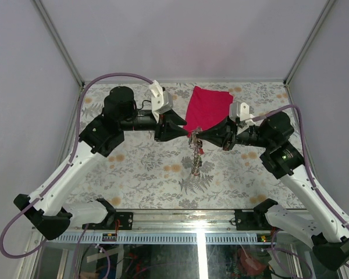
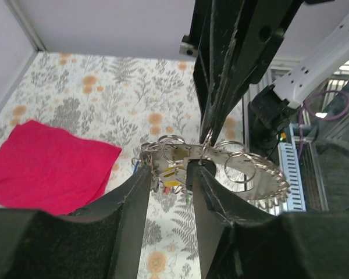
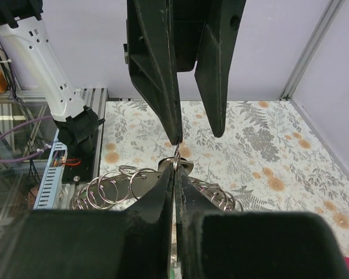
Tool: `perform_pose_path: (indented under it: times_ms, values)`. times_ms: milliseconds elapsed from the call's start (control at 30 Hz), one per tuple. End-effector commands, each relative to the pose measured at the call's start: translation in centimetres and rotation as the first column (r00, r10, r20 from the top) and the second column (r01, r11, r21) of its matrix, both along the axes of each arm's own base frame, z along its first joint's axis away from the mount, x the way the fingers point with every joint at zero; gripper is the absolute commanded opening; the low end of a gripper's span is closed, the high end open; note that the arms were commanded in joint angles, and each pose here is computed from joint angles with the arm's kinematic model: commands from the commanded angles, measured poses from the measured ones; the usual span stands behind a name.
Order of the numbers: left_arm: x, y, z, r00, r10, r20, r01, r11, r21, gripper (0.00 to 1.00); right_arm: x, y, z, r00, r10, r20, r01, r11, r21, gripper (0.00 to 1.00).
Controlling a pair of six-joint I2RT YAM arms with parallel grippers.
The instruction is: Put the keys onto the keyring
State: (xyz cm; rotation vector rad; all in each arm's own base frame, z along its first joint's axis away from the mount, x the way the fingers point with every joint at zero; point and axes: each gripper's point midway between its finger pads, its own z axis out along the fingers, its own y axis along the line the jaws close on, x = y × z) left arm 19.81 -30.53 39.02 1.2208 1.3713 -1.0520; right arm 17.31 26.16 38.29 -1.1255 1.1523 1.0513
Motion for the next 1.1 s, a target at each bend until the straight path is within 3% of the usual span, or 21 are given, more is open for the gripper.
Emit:
perform_pose_path:
  times_ms: [0,700,833,967,1067]
  values:
    - [-1.6,0.1,3.9,0.994,-0.086,0.068,0.094,0.987,-0.129,0.36,-0.7,-0.3,4.1,0.993,-0.009,0.120,-0.003,0.995,0.103,0.00]
    - [-1.6,-0.9,2.7,0.987,-0.158,0.020,0.159,0.981,-0.112,0.32,-0.8,-0.5,4.7,0.992,-0.014,0.126,-0.001,0.993,0.115,0.00]
    - [-1.4,-1.0,2.5,0.987,-0.157,0.015,0.158,0.982,-0.105,0.23,-0.9,-0.5,4.8,0.992,-0.014,0.124,-0.001,0.993,0.118,0.00]
    - [-1.4,-1.0,2.4,0.987,-0.160,0.009,0.160,0.982,-0.102,0.20,-0.9,-0.5,4.8,0.992,-0.015,0.128,0.000,0.993,0.119,0.00]
    - [-1.4,-1.0,2.4,0.987,-0.158,0.012,0.158,0.982,-0.102,0.10,-0.9,-0.5,4.8,0.992,-0.016,0.128,0.001,0.993,0.119,0.00]
